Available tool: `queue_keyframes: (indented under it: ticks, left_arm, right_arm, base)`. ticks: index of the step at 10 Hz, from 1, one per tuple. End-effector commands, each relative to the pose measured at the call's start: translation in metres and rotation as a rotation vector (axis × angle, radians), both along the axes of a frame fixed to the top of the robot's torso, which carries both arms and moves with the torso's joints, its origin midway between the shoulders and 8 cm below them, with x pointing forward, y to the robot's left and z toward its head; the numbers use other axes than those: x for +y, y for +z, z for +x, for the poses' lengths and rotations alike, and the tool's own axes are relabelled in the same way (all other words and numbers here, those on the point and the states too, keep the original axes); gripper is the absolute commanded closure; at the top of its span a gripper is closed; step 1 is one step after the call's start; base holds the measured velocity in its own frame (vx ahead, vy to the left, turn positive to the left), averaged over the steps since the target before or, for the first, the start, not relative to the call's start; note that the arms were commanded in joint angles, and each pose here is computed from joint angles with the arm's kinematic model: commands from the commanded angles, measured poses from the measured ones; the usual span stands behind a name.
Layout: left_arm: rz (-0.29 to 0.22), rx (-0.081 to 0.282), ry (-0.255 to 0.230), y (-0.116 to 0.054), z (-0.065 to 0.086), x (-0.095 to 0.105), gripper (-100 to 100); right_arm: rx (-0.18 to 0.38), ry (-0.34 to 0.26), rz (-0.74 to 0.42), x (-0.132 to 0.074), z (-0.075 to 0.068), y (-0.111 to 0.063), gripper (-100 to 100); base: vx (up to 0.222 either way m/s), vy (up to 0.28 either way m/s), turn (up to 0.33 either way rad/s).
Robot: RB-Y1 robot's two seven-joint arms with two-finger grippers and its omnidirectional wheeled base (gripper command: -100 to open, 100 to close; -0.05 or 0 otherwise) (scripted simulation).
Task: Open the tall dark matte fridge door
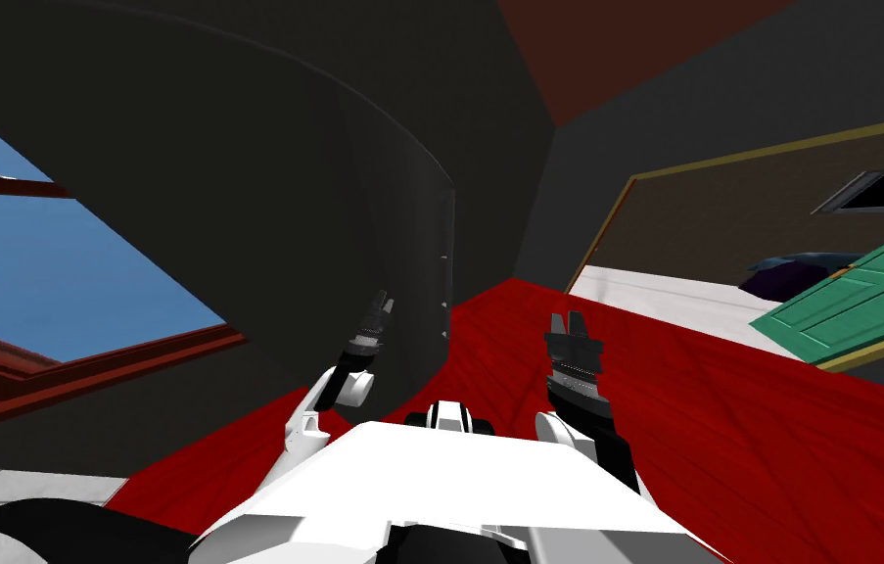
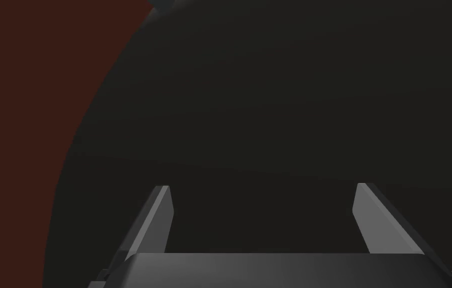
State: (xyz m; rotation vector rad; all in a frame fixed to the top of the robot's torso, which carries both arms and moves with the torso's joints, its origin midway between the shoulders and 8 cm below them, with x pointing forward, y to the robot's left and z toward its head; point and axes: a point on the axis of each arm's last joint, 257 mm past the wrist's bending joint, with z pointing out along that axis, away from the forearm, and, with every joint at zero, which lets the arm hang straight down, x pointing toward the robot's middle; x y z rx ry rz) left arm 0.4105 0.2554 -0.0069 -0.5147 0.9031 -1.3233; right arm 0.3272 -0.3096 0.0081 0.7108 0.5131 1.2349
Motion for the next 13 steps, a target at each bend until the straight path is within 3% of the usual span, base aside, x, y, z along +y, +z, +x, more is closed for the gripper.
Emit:
queue_keyframes:
  ticks: [1,3,6,7,8,10,11,12,13]
  left_arm:
    - [0.049,0.067,-0.016,-0.016,0.03,0.0,-100]
    - [0.087,0.127,-0.016,-0.031,0.054,0.003,-100]
    - [0.107,0.156,-0.012,-0.037,0.068,0.006,-100]
    - [0.128,0.181,-0.009,-0.041,0.08,0.009,-100]
    - [0.128,0.184,-0.007,-0.043,0.081,0.01,-100]
    - [0.173,0.238,0.009,-0.052,0.104,0.02,-100]
    - [0.173,0.242,0.012,-0.054,0.106,0.021,-100]
    - [0.199,0.269,0.026,-0.057,0.118,0.028,-100]
    - [0.198,0.271,0.027,-0.058,0.119,0.029,-100]
  right_arm:
    - [0.0,0.0,0.0,0.0,0.0,0.0,0]
    - [0.0,0.0,0.0,0.0,0.0,0.0,0]
    - [0.0,0.0,0.0,0.0,0.0,0.0,0]
    - [0.0,0.0,0.0,0.0,0.0,0.0,0]
    - [0.0,0.0,0.0,0.0,0.0,0.0,0]
    - [0.0,0.0,0.0,0.0,0.0,0.0,0]
    - [0.0,0.0,0.0,0.0,0.0,0.0,0]
    - [0.0,0.0,0.0,0.0,0.0,0.0,0]
    - [0.0,0.0,0.0,0.0,0.0,0.0,0]
  base:
    - [-0.056,-0.081,-0.183]
    - [-0.059,-0.091,-0.191]
    - [-0.04,-0.044,-0.102]
    - [-0.033,-0.049,-0.122]
    - [-0.024,-0.042,-0.077]
    - [-0.032,-0.058,-0.191]
    - [-0.042,-0.064,-0.075]
    - [-0.04,-0.071,-0.114]
    - [-0.026,-0.057,-0.078]
